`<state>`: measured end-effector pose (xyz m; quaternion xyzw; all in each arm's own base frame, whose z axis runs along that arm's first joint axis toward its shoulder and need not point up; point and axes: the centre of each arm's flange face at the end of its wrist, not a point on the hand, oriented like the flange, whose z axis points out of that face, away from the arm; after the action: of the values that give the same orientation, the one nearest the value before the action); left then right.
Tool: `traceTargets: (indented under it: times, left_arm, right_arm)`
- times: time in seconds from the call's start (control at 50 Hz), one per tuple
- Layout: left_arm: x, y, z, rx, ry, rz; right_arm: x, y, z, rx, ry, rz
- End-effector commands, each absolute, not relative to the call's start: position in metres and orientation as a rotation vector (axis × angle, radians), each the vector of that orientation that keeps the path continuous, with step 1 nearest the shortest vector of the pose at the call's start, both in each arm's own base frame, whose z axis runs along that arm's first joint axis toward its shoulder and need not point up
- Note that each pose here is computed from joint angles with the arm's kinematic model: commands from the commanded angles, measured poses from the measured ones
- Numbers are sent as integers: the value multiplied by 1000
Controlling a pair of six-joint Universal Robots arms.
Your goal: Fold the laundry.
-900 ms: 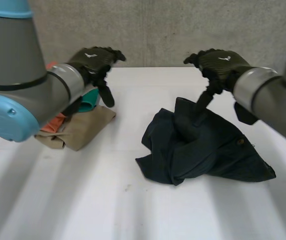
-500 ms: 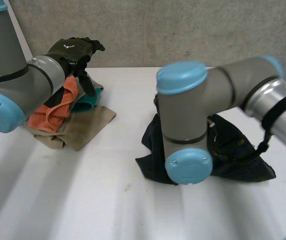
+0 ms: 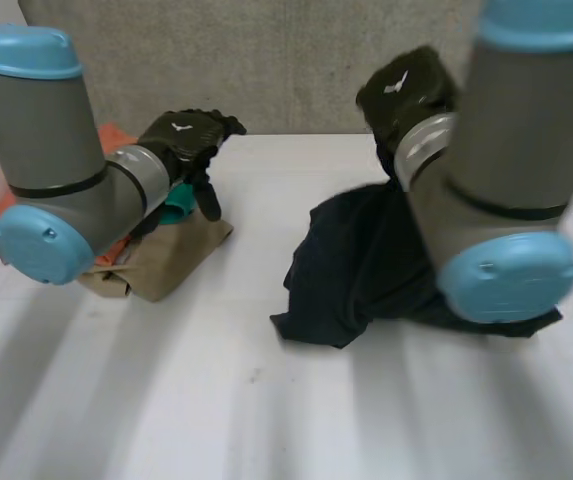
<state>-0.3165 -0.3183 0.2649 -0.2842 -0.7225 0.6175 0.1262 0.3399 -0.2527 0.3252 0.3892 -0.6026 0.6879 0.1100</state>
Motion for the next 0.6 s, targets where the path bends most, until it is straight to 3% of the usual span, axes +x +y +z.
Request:
traceTargets:
  times: [0.02, 0.24, 0.4, 0.5, 0.6]
  left_arm:
    - [-351, -307, 249, -938, -1990, 1713]
    - [-402, -282, 217, -1084, -1882, 1590]
    - [-399, -302, 205, -1079, -1984, 1718]
    - [-383, -334, 253, -825, -1986, 2076]
    - [-371, -341, 340, -549, -1691, 2390]
  right_arm:
    - [313, -228, 362, 1135, -1998, 2353]
    - [298, -217, 364, 1191, -2139, 2526]
    - [292, -230, 358, 1155, -2110, 2531]
    - [295, -260, 346, 1114, -2057, 2509]
    - [308, -302, 356, 1000, -1836, 2654]
